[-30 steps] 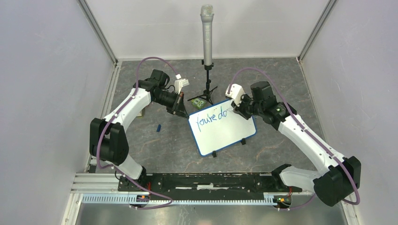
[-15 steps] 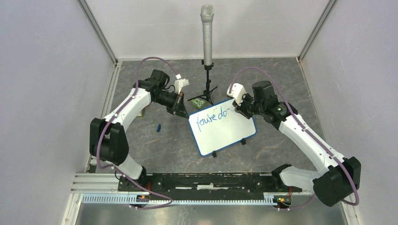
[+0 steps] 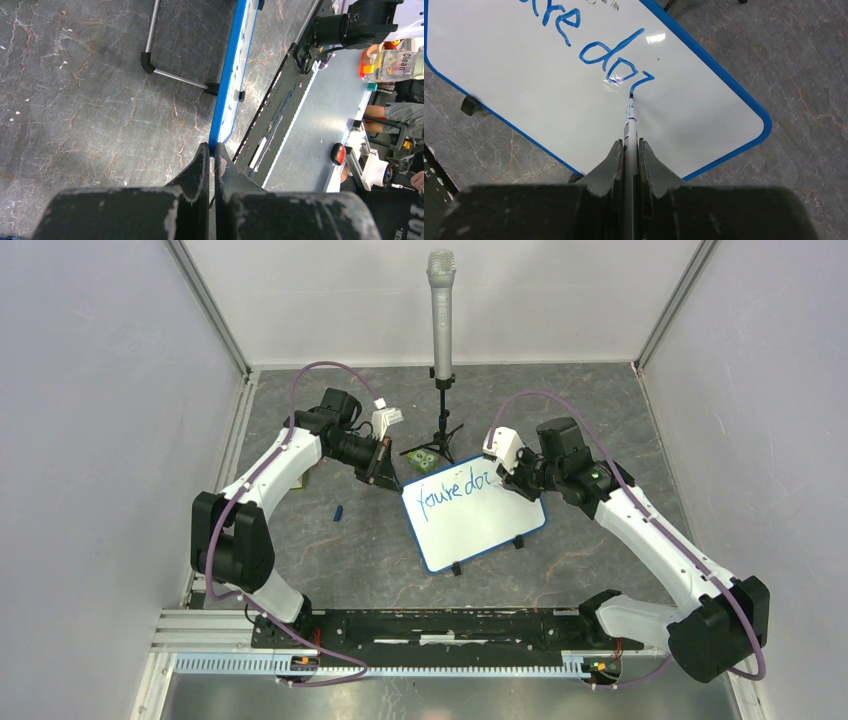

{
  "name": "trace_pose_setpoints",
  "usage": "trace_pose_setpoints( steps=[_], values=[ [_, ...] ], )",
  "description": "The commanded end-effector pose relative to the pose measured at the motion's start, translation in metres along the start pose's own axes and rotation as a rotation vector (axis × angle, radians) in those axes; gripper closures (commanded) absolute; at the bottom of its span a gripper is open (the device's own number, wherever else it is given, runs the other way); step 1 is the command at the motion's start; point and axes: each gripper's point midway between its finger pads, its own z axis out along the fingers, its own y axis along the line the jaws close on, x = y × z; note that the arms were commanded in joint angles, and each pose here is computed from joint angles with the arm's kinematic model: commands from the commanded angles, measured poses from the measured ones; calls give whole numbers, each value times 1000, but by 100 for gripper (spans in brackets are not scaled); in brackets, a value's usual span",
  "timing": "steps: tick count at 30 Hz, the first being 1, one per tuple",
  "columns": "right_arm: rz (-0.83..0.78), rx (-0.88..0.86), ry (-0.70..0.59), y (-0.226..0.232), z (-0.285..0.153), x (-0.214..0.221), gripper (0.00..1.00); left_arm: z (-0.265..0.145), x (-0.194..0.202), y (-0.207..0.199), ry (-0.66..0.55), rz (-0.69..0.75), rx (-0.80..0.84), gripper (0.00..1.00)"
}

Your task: Write a sentence on the whiteboard

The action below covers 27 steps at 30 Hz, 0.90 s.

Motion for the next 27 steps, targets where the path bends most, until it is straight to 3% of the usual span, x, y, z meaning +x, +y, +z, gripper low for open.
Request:
trace_pose_setpoints(
  steps=[1,11,27],
  values=[
    [-37,44,-5,-10,-10,-8,100,-3,-1,-5,-10,59,16,98],
    [-36,66,-87,-23,-19,-43,100,-4,-1,-6,-14,64,17,97],
    [-20,66,-69,-27,-2,-37,100,-6,0,-8,-16,65,14,98]
  ],
)
